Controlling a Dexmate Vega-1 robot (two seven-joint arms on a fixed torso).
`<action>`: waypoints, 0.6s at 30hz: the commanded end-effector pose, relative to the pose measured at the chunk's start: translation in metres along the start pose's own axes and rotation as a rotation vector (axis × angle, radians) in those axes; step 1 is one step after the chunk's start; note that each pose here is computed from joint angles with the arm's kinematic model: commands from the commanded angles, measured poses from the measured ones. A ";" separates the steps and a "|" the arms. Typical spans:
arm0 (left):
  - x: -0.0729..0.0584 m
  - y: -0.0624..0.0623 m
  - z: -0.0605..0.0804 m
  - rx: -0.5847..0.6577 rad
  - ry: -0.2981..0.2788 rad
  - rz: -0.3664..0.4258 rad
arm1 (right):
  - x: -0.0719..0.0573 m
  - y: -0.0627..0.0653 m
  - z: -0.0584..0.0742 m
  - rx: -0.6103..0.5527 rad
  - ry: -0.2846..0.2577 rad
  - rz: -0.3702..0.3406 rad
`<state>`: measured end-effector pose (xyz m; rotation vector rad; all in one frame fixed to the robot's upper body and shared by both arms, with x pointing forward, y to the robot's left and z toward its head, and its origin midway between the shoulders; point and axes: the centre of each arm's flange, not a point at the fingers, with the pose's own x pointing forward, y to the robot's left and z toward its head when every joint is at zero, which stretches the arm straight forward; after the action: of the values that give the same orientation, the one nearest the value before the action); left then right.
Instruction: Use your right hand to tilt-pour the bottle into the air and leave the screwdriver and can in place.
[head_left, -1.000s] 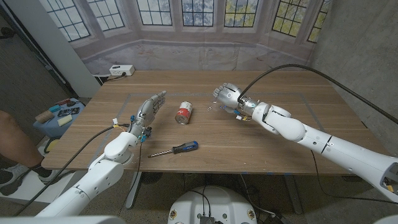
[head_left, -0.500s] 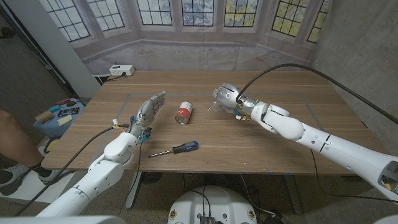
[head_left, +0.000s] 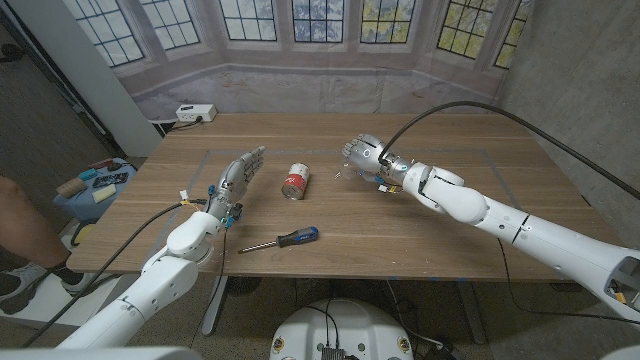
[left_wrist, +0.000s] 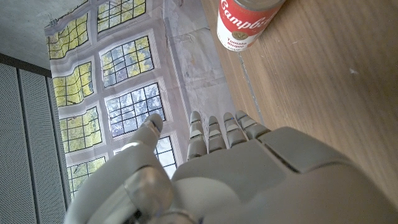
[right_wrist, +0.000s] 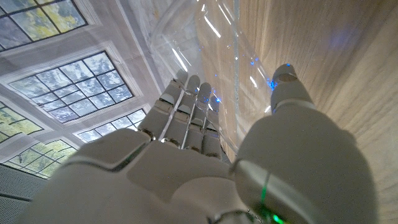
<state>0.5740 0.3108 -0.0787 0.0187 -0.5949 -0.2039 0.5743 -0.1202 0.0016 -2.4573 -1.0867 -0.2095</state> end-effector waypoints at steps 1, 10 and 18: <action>0.003 0.002 -0.003 -0.010 0.010 -0.005 | 0.004 -0.001 -0.001 0.034 0.002 0.011; 0.006 0.003 -0.004 -0.014 0.014 -0.010 | 0.005 -0.007 -0.007 0.153 0.024 0.010; 0.008 0.000 -0.004 -0.015 0.015 -0.015 | 0.002 -0.012 -0.012 0.231 0.046 -0.010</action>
<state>0.5804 0.3118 -0.0787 0.0127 -0.5826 -0.2155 0.5727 -0.1169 0.0101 -2.3409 -1.0516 -0.1584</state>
